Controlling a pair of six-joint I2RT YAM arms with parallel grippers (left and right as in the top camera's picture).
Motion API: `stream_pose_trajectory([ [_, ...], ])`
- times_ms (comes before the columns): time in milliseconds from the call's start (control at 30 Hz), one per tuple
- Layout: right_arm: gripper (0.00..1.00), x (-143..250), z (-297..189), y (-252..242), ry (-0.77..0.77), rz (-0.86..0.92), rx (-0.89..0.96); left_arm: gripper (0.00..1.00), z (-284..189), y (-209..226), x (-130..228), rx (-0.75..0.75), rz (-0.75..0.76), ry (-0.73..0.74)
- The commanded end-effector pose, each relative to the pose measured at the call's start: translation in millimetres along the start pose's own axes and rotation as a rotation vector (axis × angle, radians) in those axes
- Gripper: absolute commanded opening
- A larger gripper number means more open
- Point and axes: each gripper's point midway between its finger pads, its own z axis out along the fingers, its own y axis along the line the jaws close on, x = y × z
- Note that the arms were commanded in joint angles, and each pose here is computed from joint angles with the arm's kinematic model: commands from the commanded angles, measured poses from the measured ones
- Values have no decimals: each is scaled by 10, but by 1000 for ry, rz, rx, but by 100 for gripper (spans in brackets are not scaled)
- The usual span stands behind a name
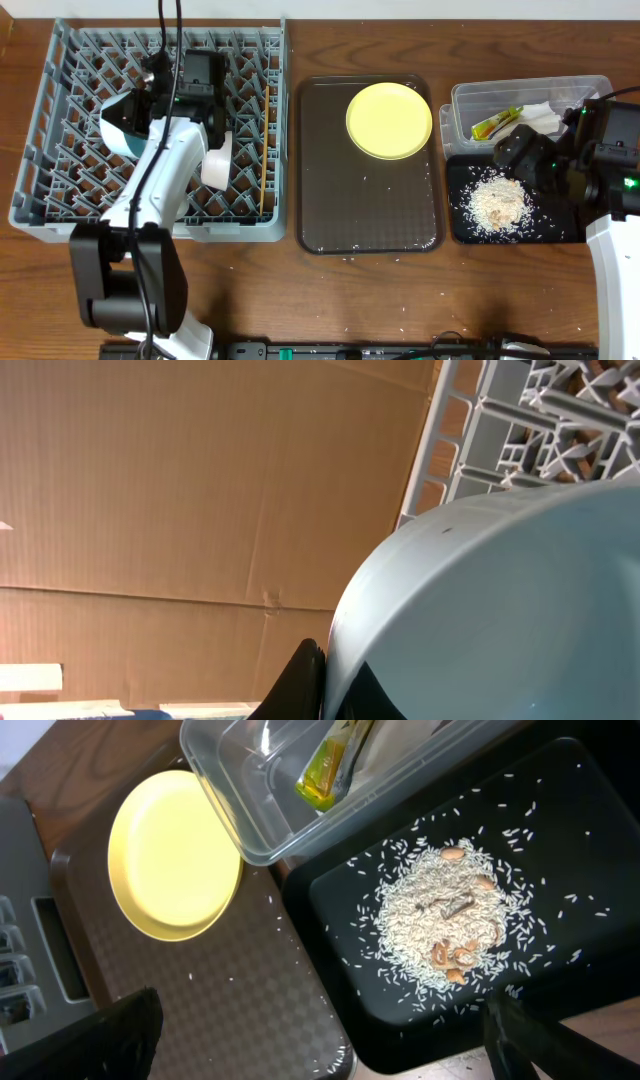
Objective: Sort waste into correct bins and load items into the dishwasher
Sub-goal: 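Carry the blue bowl left into the dish rack, then set the blue bowl upright in the rack slots and release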
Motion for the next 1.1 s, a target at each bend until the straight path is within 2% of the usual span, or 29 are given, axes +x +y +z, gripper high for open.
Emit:
stream_pose_trajectory([
  [0, 99, -22, -7, -14, -4, 10, 2, 7, 26, 15, -28, -46, -7, 10],
  [433, 99, -22, -7, -14, -4, 10, 2, 8, 101, -340, -37, -11, 18, 21],
  [1067, 99, -22, -7, -14, -4, 10, 2, 8, 113, -464, -97, 55, -91, 4],
])
